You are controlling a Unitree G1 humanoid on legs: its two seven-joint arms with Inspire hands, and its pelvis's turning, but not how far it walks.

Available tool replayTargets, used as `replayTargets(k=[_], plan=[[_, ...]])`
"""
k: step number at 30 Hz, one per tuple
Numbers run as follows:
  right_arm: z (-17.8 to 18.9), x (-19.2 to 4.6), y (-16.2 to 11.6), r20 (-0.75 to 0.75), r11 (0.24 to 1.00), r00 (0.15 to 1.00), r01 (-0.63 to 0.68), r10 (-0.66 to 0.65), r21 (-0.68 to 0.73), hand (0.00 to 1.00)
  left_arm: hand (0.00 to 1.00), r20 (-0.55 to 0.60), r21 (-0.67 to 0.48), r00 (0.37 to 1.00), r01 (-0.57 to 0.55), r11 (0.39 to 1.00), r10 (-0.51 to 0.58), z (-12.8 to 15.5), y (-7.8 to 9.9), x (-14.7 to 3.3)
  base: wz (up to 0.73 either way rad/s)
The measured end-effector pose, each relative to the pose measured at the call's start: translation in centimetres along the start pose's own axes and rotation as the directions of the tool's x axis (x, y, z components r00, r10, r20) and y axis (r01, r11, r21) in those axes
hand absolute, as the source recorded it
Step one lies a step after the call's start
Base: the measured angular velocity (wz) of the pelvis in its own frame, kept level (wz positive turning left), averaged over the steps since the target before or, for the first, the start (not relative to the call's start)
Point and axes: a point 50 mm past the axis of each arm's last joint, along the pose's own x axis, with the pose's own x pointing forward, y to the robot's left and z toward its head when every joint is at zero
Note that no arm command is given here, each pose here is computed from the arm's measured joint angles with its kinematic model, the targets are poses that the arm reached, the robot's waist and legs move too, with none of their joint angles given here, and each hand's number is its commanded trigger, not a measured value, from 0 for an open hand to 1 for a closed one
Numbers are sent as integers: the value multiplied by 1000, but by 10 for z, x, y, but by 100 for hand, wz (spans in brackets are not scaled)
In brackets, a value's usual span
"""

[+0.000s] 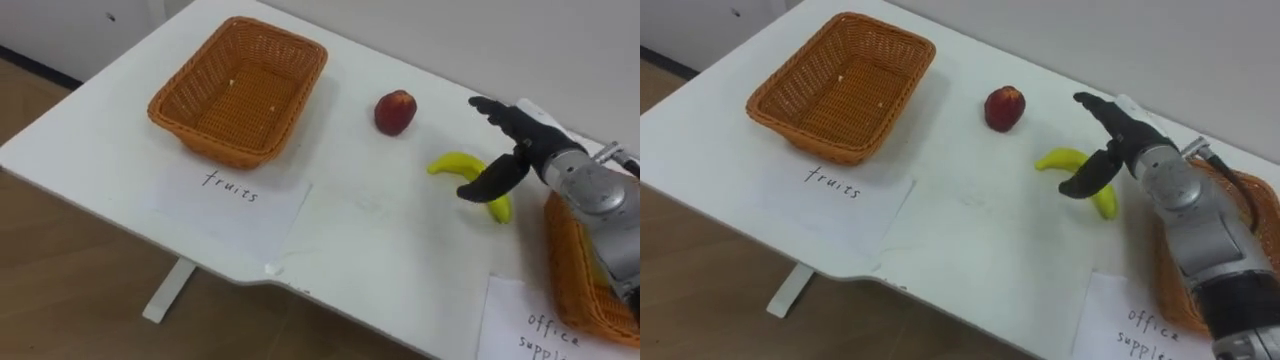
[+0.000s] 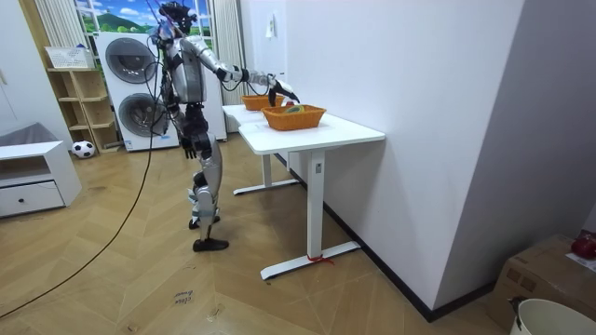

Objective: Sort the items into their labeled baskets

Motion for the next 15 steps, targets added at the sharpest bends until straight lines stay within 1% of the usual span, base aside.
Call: replayTargets(k=[5,9,15], plan=[[-5,1,2,-21,1000,1000,-9,9,4,0,0,10,10,1000,13,1000,-13,3,-2,0,2],[-23,2,7,-97,1000,995,-26,27,14,0,0,34,10,999,16,1000,-16,13,-3,2,9],[-27,2,8,-111,999,993,-28,30,16,0,0,45,9,999,17,1000,-18,17,-3,3,0]])
